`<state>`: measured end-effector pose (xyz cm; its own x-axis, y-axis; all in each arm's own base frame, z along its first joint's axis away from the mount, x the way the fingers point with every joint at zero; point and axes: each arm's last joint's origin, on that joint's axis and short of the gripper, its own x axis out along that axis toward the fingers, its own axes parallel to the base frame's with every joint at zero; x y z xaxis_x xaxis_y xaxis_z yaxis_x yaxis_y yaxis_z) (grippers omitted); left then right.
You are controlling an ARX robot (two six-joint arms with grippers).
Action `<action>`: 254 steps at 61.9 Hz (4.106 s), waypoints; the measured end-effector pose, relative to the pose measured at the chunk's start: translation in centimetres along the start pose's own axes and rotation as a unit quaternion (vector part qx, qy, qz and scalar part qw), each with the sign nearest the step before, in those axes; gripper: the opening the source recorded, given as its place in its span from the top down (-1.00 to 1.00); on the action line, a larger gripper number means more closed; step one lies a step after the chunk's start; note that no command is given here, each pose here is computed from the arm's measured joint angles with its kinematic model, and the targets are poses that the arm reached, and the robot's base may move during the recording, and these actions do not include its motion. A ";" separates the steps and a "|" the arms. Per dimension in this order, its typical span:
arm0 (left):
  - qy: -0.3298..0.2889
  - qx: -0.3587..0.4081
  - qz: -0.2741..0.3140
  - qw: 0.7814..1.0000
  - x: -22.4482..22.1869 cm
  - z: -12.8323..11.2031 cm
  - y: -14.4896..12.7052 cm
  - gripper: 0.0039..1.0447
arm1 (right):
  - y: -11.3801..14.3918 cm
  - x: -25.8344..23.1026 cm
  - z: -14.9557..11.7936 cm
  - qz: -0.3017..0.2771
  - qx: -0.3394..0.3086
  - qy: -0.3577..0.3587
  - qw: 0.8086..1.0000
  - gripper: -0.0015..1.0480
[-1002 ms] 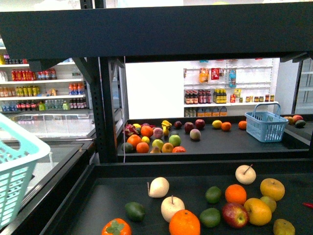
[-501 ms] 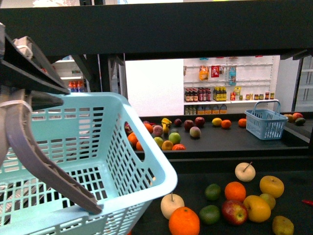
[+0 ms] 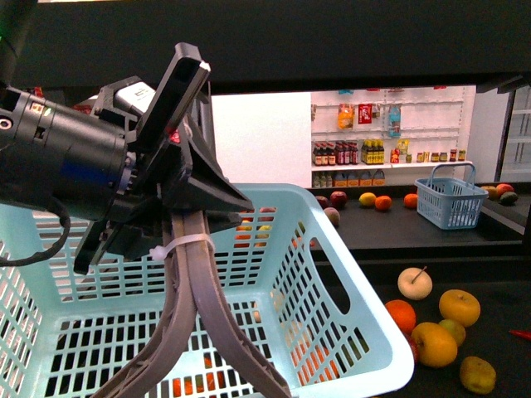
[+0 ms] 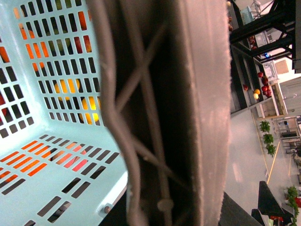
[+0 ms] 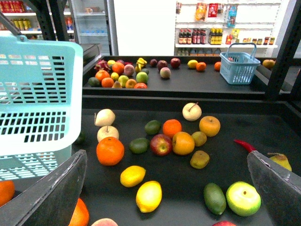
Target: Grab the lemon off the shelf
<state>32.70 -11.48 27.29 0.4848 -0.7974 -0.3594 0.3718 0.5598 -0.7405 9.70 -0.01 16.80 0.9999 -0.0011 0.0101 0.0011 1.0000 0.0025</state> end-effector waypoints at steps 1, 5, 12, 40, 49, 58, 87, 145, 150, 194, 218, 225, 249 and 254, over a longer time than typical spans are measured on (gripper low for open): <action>0.001 0.002 -0.003 1.000 0.2 0.1 -0.2 0.73 | 0.0 0.0 0.0 0.000 0.000 0.000 1.000 -0.95; 0.003 0.007 -0.006 1.000 0.5 0.1 -0.6 0.73 | 0.0 0.0 0.0 0.000 0.000 0.000 1.000 -0.95; 0.005 0.018 -0.010 1.000 1.0 0.2 -1.0 0.73 | 0.0 0.0 0.0 0.000 0.000 0.000 1.000 -0.95; 0.010 0.030 -0.012 0.999 1.4 0.0 -1.1 0.73 | -0.6 1.9 -1.3 -0.072 0.093 0.220 0.968 -0.95; 0.010 0.031 -0.012 0.999 1.4 0.0 -1.1 0.73 | -2.8 5.3 -1.6 -0.114 0.144 0.283 0.941 -0.95; 0.011 0.031 -0.012 0.999 1.4 0.0 -1.1 0.73 | -4.9 10.0 -3.1 -0.166 0.163 0.329 0.915 -0.95; 0.012 0.031 -0.012 0.999 1.5 0.0 -1.1 0.73 | -2.6 22.0 -14.6 -0.169 0.183 0.420 0.873 -0.95; 0.012 0.031 -0.013 0.999 1.5 0.0 -1.1 0.73 | 1.7 30.8 -22.5 -0.104 0.185 0.422 0.881 -0.95; 0.012 0.031 -0.013 0.999 1.5 0.0 -1.1 0.73 | 2.0 31.3 -22.9 -0.104 0.182 0.423 0.881 -0.95; 0.012 0.031 -0.013 0.999 1.5 0.0 -1.1 0.73 | 2.4 33.6 -25.3 -0.105 0.182 0.416 0.885 -0.29; 0.012 0.031 -0.013 0.999 1.5 0.0 -1.1 0.73 | 0.8 32.1 -21.9 -0.115 0.148 0.369 0.910 -0.25; 0.012 0.031 -0.013 0.999 1.5 0.0 -1.1 0.73 | 0.0 31.7 -17.0 -0.121 0.131 0.296 0.938 -0.25; 0.012 0.031 -0.012 0.999 1.5 0.0 -1.1 0.73 | -2.5 23.8 1.1 -0.066 0.187 0.099 0.975 -0.25; 0.012 0.031 -0.013 0.999 1.5 0.0 -1.1 0.73 | -1.6 22.4 3.6 -0.033 0.208 0.082 0.974 -0.25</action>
<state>33.00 -13.29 27.51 0.4558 -0.8163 -0.3549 0.4328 0.5516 -0.7130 32.02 -1.65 20.61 0.9861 -0.0302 -0.1634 0.0946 0.9104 0.4027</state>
